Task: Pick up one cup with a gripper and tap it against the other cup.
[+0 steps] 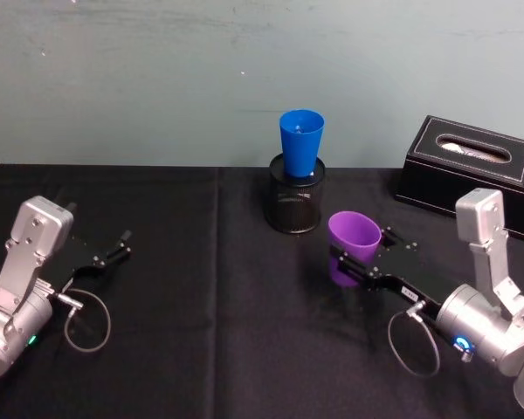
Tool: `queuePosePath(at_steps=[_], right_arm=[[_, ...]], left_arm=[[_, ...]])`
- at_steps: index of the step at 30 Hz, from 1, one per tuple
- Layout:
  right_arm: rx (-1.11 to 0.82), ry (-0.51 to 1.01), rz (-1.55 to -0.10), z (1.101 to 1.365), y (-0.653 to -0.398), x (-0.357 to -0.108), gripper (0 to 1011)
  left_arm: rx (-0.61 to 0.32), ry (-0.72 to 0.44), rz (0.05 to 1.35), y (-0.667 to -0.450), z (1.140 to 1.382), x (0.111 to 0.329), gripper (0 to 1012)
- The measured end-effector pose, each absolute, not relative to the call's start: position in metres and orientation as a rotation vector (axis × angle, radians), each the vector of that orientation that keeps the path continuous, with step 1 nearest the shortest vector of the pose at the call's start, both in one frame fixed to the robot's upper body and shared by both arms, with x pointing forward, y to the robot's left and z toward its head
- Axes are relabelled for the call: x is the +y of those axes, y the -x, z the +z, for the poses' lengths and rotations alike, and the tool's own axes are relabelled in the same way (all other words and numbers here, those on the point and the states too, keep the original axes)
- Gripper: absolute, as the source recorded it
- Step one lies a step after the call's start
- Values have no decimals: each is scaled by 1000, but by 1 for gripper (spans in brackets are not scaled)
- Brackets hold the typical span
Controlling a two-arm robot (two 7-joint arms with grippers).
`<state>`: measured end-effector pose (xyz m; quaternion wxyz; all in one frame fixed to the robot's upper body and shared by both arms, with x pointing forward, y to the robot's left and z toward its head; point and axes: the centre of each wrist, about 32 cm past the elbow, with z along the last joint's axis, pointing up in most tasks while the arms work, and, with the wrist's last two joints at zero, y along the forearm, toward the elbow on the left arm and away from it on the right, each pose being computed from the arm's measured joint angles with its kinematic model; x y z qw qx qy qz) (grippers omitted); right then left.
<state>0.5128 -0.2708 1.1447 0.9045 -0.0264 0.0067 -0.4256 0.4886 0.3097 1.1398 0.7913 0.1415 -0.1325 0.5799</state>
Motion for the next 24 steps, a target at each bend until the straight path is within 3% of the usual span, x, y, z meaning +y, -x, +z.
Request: queuePosePath(at_steps=[24], right_arm=[[30,89,-843,1126,-512,-266,724]], left_arm=[[-285,-305,1248,-489,1140,310,1011]])
